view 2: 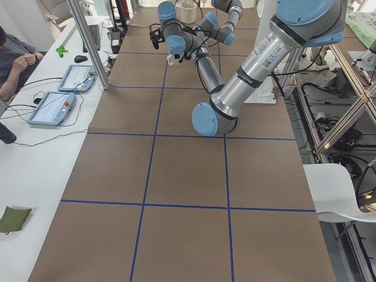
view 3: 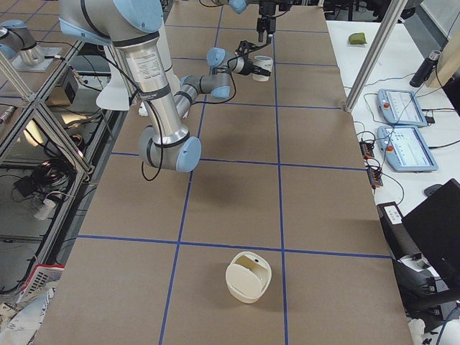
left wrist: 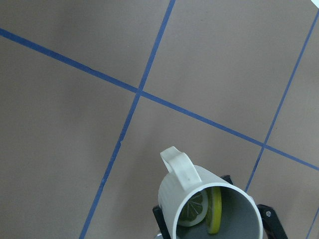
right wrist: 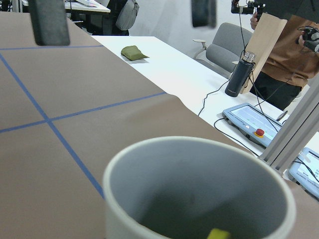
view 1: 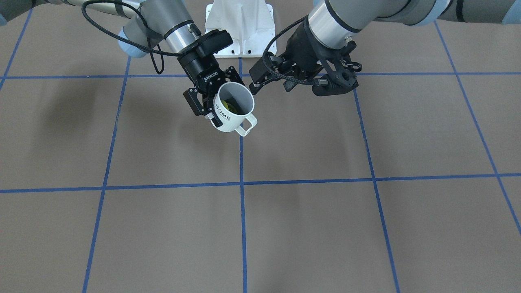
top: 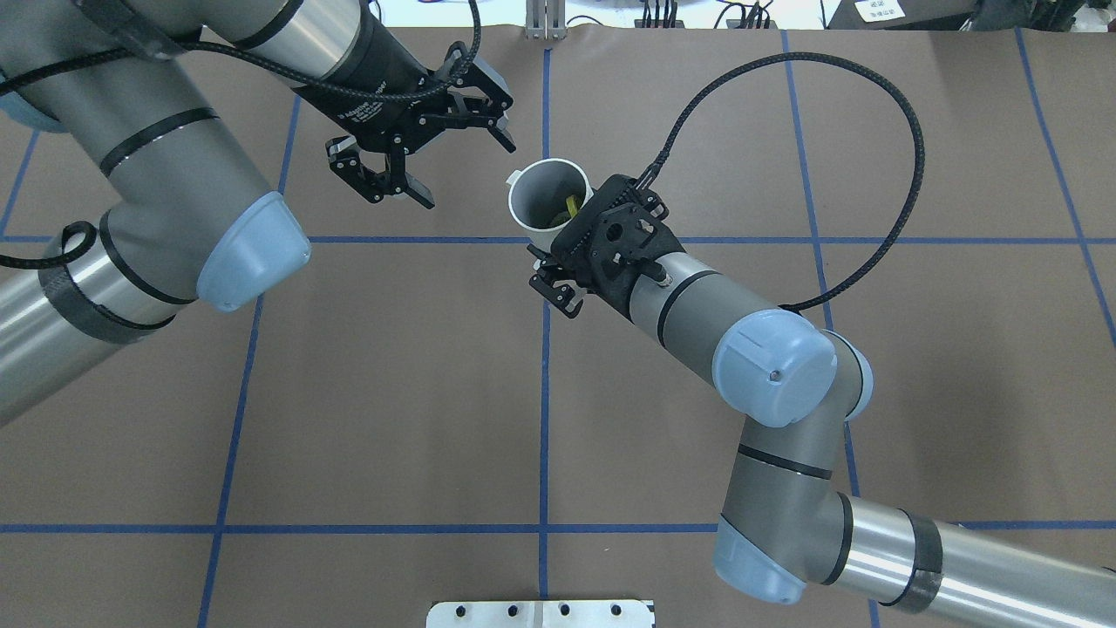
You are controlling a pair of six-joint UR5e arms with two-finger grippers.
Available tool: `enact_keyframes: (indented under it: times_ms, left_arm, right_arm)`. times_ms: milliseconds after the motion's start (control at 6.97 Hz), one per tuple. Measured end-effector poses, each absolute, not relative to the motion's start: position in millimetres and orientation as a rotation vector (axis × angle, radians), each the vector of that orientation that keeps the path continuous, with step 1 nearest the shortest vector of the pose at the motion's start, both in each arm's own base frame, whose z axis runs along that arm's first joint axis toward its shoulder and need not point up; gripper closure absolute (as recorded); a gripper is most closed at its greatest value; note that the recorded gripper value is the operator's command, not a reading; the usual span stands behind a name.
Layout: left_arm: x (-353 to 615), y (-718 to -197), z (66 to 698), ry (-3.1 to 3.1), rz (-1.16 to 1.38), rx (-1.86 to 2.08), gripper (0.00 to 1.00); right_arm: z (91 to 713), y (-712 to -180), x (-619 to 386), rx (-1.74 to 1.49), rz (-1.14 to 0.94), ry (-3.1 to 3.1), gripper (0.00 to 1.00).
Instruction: Left arm hands cup to right arm to dump lemon
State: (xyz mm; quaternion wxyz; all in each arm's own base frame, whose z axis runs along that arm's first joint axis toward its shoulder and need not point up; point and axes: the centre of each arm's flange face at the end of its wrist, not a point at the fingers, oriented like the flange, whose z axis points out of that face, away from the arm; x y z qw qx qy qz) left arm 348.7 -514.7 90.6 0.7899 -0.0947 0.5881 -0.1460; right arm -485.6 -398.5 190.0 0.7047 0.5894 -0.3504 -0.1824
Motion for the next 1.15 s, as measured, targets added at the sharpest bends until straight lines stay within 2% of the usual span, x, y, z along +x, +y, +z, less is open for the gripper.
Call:
enact_keyframes:
  times_ms: [287,574,1148]
  left_arm:
    - [335,-526,146,1.215,-0.235,-0.127,0.0]
    - [323,-532,214,1.141,-0.124,-0.042,0.0]
    - [257,-546,341,0.966,0.125,0.162,0.0]
  right_arm:
    - [214,-414,-476,1.253,-0.374,-0.732,1.0]
    - [233,-447,-450,1.148,-0.244,-0.742,1.0]
    - [258,-540,-304,0.863,-0.111,-0.891,1.0]
